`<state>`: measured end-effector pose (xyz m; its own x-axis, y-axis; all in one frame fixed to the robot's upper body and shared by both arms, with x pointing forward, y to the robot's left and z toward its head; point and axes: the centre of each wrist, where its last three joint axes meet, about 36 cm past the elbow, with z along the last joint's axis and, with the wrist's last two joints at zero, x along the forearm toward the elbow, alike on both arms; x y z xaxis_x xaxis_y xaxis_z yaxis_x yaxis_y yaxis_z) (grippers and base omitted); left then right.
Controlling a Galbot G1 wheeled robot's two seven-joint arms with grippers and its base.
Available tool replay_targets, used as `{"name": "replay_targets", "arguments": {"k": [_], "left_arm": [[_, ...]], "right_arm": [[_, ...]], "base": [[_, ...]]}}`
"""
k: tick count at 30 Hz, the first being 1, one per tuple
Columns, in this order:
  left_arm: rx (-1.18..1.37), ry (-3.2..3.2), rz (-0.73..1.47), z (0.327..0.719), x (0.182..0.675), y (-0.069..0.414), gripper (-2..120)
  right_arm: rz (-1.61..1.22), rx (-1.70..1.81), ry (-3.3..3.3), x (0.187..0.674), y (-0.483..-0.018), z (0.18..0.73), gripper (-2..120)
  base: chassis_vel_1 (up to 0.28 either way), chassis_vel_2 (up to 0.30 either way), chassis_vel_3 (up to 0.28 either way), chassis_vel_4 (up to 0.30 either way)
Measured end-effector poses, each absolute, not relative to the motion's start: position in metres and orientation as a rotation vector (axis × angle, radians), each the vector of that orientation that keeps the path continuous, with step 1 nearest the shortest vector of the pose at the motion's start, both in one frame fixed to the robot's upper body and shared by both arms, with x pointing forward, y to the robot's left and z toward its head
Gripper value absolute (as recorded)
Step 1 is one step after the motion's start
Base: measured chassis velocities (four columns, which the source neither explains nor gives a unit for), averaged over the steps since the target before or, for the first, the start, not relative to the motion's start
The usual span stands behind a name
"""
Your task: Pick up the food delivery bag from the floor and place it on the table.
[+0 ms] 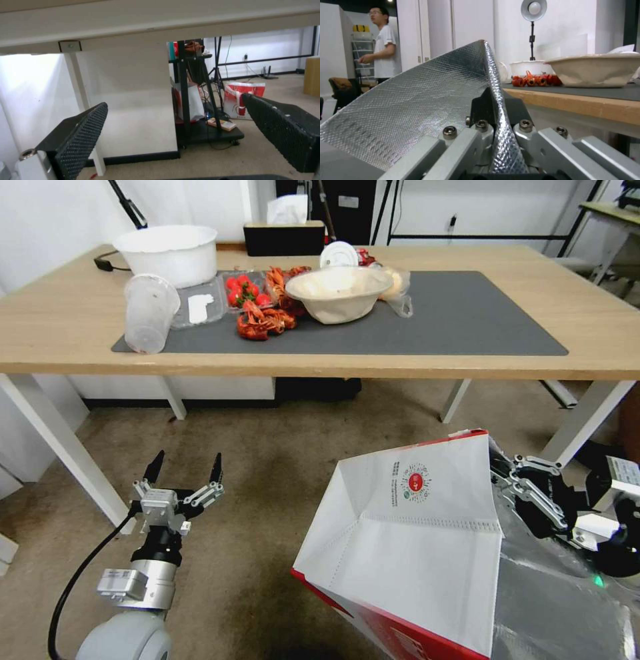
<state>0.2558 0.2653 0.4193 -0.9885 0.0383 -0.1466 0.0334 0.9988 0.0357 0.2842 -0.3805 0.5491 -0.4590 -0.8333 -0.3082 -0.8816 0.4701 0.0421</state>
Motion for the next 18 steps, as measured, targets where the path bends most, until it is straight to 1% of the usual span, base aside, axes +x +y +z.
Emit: {"name": "replay_targets", "arguments": {"k": [18], "left_arm": [[0.046, 3.013, 0.082, 0.4242, 0.2549, 0.2663, 100]], "right_arm": [[0.285, -1.464, 2.476, 0.2856, -0.3816, 0.5434, 0]], "base": [[0.000, 0.000, 0.000, 0.000]]}}
